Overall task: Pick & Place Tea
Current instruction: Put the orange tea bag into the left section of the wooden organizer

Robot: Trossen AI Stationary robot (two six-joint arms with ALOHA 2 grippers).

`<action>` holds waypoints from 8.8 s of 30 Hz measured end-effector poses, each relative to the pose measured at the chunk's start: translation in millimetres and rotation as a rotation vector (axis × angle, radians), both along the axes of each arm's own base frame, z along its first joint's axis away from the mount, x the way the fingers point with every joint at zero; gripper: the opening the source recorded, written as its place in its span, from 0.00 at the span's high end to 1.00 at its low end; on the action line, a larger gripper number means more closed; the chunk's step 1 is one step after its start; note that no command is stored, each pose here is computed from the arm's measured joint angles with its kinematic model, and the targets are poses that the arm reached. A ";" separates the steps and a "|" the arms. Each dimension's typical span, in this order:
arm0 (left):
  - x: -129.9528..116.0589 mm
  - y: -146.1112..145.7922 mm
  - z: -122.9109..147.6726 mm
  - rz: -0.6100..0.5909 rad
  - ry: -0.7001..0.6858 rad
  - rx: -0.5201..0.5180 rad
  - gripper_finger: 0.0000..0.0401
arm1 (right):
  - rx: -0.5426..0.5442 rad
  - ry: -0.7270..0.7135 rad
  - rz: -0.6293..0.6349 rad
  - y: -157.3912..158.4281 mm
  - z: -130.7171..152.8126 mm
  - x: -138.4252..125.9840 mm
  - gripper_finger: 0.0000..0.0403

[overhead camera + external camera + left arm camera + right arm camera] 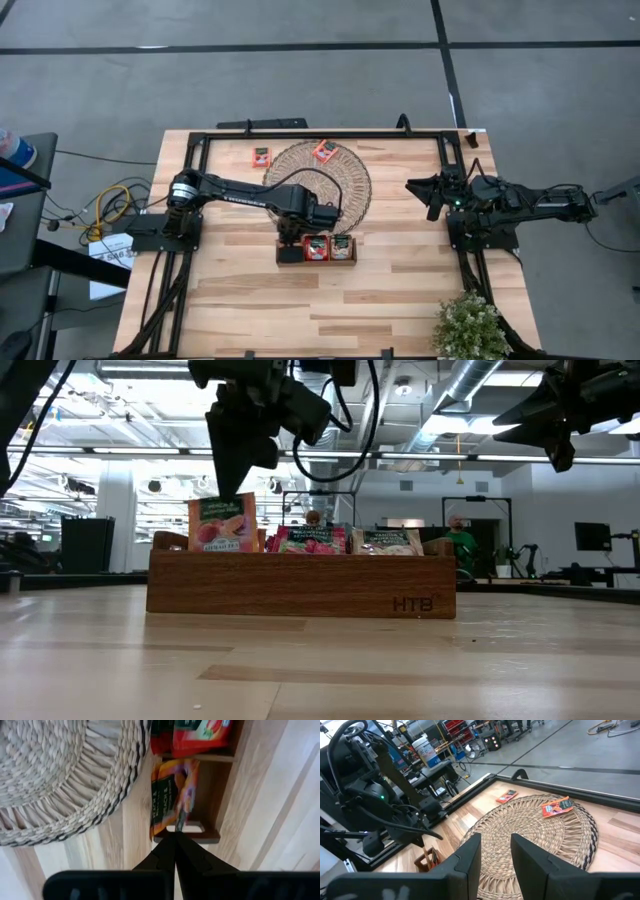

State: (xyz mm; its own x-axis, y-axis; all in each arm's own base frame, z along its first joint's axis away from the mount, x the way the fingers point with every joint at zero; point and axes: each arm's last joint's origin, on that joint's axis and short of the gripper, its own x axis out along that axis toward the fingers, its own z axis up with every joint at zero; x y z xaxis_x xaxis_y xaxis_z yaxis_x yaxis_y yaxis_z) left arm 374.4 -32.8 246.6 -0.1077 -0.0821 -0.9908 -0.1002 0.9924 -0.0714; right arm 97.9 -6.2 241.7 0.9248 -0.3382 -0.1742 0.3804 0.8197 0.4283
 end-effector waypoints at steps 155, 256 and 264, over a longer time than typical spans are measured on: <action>-133.7 351.6 -86.5 0.256 0.047 0.071 0.79 | 0.000 -0.001 0.000 0.0 0.1 0.0 0.76; -20.9 141.8 122.0 0.168 -0.316 0.222 1.00 | 0.000 -0.001 0.000 0.0 0.1 0.0 0.76; -11.0 80.8 124.3 0.064 -0.339 0.178 1.00 | 0.001 -0.001 0.002 0.0 0.0 0.0 0.76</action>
State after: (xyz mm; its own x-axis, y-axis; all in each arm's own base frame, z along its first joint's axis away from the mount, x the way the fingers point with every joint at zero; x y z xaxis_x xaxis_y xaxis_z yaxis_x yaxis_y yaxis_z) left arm 363.4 48.1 371.0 0.2278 0.0989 -0.9687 -0.1630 0.9847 0.0622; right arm 97.9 -6.2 241.7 0.9255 -0.3365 -0.1739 0.3788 0.8200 0.4291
